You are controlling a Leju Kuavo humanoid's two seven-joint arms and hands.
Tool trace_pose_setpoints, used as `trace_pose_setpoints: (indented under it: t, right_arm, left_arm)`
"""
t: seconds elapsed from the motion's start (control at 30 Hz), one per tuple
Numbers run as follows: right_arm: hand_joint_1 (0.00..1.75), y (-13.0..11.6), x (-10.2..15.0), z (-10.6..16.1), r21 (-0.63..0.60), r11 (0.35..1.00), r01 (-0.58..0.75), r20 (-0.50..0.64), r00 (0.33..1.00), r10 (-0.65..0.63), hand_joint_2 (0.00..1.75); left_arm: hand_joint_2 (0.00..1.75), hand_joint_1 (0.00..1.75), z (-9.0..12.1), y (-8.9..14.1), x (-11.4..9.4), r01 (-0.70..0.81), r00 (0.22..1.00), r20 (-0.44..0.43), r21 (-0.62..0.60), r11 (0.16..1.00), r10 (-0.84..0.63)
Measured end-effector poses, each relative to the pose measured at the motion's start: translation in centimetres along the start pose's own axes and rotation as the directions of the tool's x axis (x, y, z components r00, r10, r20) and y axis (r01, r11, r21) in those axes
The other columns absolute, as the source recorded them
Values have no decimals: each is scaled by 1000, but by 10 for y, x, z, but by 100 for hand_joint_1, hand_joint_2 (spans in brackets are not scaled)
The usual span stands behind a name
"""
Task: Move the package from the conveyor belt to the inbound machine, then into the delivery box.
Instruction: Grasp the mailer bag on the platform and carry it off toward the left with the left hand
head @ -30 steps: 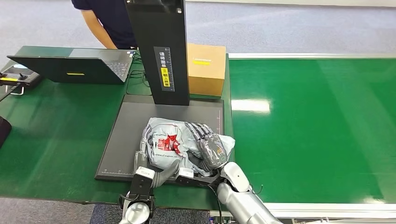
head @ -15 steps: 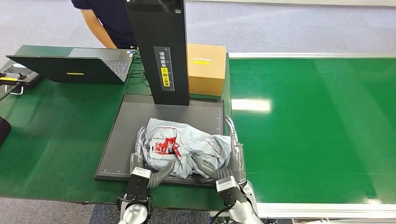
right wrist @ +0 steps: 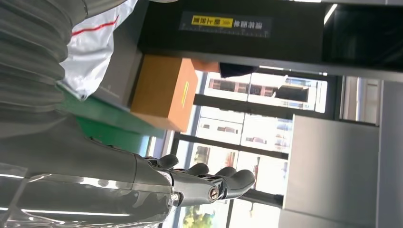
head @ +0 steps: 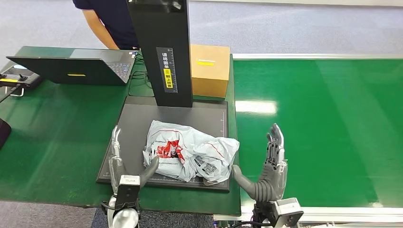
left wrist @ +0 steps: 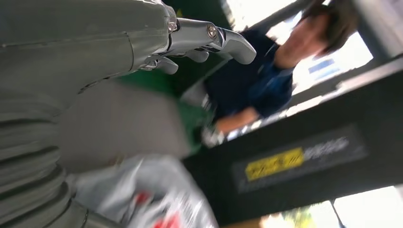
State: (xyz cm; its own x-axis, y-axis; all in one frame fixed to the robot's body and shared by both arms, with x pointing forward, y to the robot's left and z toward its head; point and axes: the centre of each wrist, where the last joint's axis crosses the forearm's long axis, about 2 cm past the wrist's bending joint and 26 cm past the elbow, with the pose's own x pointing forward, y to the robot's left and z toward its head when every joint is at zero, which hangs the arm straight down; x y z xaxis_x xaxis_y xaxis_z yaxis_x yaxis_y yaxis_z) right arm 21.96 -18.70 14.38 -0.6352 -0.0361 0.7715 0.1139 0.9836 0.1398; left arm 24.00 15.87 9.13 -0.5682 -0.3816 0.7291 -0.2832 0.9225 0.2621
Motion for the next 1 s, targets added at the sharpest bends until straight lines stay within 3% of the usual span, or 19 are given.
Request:
trace_pose_setpoints:
  t: [0.23,0.43,0.77,1.0]
  right_arm:
    - [0,-12,6,5,-48,998,-41,4,999,41,175]
    - [0,-18,8,7,-62,997,-46,0,999,46,175]
    - [0,-26,6,6,-49,998,-37,-5,999,37,175]
    - [0,-29,3,5,-35,999,-34,-8,999,34,175]
  left_arm:
    - [175,0,-18,25,9,71,991,103,87,994,-80]
    - [175,0,-27,33,17,99,976,186,76,992,-111]
    - [175,0,-30,21,30,253,935,306,-223,941,-179]
    - [175,0,-34,4,28,411,894,376,-466,784,-245]
